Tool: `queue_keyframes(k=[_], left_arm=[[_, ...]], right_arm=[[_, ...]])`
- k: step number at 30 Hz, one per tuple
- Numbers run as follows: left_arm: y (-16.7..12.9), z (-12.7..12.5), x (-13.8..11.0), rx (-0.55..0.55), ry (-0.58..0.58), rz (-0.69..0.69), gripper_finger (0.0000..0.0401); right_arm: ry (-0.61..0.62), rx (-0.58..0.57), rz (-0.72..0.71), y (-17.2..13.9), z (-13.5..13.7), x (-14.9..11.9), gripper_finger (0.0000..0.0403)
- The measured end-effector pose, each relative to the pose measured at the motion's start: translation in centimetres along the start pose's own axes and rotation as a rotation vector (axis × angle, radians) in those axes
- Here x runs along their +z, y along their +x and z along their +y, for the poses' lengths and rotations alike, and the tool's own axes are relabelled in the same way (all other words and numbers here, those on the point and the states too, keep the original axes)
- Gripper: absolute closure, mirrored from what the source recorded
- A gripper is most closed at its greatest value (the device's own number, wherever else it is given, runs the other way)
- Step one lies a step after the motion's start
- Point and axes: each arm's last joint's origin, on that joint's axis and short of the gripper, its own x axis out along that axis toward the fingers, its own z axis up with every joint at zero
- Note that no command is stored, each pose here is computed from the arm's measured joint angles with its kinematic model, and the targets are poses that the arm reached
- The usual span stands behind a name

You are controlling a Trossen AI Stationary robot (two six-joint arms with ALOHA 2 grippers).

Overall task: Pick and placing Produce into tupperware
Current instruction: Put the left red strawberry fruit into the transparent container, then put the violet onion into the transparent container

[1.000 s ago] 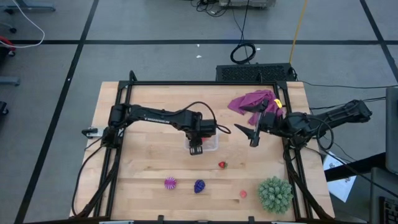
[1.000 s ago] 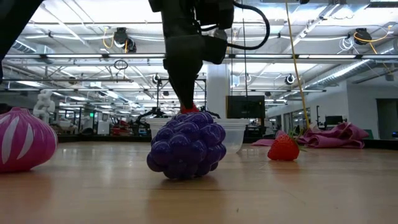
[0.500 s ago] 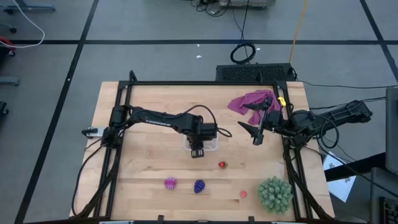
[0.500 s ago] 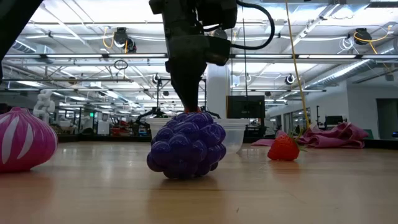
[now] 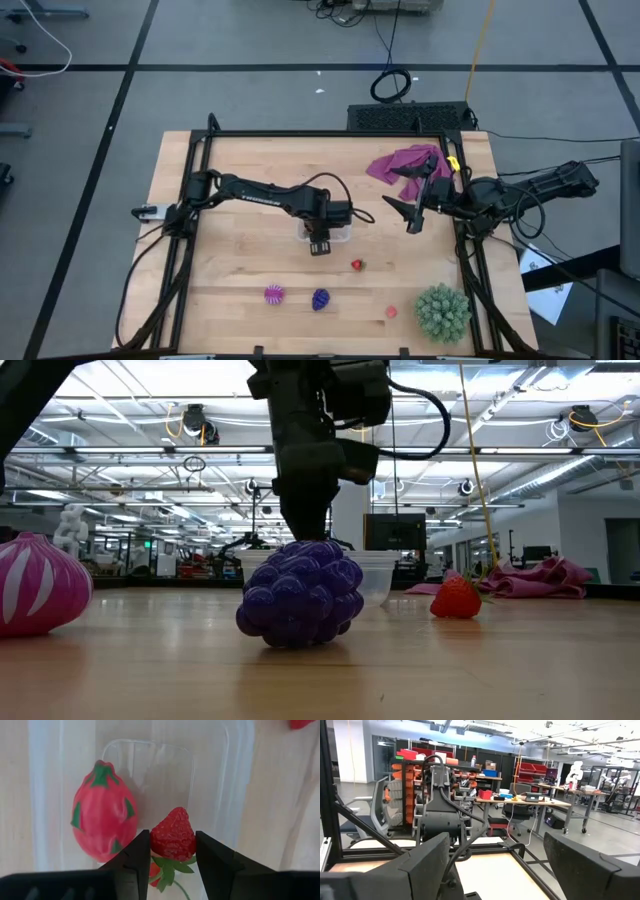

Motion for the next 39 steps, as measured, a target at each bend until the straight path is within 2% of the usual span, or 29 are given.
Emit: queue_keyframes(k=[9, 21, 27, 31, 36, 39], left_arm=[[0.4, 0.0, 0.0, 0.001, 0.005, 0.004, 0.0264], [0.4, 0.1, 0.1, 0.011, 0.006, -0.005, 0.0181], [-0.1, 0.1, 0.1, 0.019, 0.008, -0.011, 0.0161], [-2.8, 0.2, -0.1, 0.024, 0.007, 0.007, 0.0160], [-8.7, 0.1, -0.9, 0.041, -0.029, -0.032, 0.0160], [-12.3, -0.7, -2.3, 0.020, -0.074, -0.073, 0.0160]], right_arm=[[0.005, 0.001, 0.004, 0.0, 0.0, 0.0, 0.0086], [0.006, 0.002, 0.004, 0.0, 0.0, 0.0, 0.0086], [0.008, 0.002, 0.004, 0.0, 0.0, 0.0, 0.0086], [0.015, 0.001, 0.003, 0.0, 0.0, 0.0, 0.0086], [0.027, 0.001, 0.003, 0.0, 0.0, 0.0, 0.0086], [0.028, 0.002, 0.003, 0.0, 0.0, 0.0, 0.0086]])
